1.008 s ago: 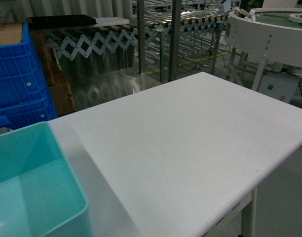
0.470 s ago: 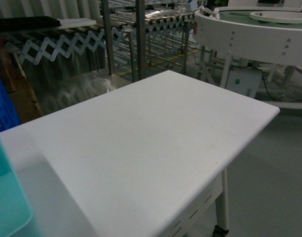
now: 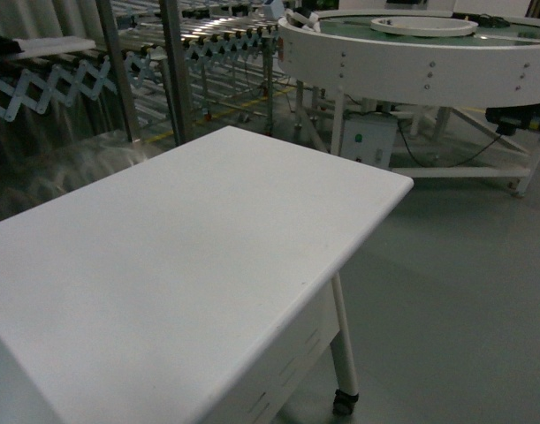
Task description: Pick red block from blue box to shelf
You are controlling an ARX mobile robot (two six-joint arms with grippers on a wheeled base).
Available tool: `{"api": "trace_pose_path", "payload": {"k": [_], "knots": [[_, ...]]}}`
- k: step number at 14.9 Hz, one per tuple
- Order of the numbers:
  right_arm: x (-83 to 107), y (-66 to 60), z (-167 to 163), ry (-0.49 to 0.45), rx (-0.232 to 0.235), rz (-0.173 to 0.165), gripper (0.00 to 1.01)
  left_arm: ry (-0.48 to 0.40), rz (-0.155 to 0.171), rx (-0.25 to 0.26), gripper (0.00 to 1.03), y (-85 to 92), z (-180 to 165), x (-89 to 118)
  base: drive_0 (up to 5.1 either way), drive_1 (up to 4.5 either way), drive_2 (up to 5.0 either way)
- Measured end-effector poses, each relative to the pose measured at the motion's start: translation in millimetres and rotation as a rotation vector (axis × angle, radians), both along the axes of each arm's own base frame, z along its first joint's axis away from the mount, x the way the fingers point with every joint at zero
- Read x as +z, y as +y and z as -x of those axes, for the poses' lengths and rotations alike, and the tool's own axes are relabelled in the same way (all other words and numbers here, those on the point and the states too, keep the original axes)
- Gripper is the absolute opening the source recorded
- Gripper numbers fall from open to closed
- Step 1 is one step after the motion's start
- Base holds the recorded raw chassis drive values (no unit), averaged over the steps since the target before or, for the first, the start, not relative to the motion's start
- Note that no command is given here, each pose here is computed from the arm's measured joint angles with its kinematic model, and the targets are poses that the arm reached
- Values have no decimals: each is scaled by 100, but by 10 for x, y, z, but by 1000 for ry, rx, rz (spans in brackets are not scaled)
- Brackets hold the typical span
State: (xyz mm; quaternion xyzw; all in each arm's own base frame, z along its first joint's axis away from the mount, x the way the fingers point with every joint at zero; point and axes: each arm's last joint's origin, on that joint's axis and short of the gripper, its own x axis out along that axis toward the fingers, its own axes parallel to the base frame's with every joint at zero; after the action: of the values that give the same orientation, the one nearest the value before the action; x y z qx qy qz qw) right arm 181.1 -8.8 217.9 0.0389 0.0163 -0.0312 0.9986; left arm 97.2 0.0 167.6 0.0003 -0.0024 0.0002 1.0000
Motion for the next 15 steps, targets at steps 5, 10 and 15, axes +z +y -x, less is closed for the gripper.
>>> {"api": "trace_pose_path", "payload": {"k": [5,10,15], "knots": [[0,0,0,0,0,0,24,0,0,0,98,0,0,0,-146,-146,-146],[0,0,0,0,0,0,24,0,0,0,98,0,0,0,-159,-159,-159],[0,0,0,0,0,0,24,0,0,0,98,0,0,0,-151,-151,-151]]}}
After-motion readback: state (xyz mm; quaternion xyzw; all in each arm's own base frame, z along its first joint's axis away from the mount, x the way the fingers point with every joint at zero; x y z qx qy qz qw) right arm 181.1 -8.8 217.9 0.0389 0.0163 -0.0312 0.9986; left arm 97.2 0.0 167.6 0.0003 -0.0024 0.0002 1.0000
